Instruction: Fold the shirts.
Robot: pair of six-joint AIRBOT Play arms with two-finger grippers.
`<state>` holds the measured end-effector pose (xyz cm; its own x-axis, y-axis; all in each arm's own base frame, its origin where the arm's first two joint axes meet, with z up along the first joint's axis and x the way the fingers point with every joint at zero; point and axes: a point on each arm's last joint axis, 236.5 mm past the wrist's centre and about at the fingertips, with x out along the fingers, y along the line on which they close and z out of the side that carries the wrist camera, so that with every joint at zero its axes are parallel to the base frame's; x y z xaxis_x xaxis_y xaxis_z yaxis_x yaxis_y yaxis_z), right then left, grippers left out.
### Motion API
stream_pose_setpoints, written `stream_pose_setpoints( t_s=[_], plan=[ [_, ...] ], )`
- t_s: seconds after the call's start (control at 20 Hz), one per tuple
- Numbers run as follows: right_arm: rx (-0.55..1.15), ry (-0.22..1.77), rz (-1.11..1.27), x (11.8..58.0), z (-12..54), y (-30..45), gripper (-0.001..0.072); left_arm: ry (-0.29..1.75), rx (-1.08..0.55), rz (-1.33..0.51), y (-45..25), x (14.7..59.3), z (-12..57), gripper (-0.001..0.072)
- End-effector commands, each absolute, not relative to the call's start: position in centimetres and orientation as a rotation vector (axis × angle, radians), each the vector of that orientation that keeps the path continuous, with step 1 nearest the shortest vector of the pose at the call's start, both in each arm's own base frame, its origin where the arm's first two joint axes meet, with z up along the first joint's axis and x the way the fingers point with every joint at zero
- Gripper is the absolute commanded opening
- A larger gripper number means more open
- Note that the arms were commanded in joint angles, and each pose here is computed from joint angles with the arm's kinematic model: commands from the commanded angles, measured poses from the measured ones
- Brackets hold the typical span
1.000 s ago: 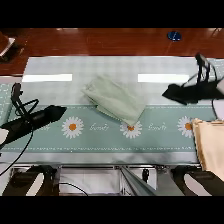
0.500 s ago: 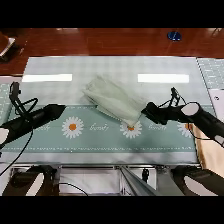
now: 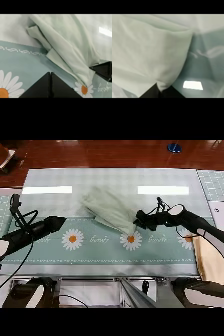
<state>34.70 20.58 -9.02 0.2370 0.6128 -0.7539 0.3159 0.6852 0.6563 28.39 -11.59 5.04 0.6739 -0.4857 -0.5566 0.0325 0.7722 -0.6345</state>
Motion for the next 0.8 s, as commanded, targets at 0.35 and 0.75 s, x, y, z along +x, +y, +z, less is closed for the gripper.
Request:
stream_pose_setpoints(
  t_s=[0.35, 0.75],
  plan=[
    [0.777, 0.906, 0.810, 44.5, 13.1, 25.0, 0.0025, 0.788, -0.633, -0.316, -11.6, 28.4, 5.0, 0.0019],
    [0.639, 0.731, 0.559, 44.8, 24.3, 11.1, 0.0025, 0.813, -0.632, -0.328, -12.0, 27.9, 4.7, 0.0020]
  ],
)
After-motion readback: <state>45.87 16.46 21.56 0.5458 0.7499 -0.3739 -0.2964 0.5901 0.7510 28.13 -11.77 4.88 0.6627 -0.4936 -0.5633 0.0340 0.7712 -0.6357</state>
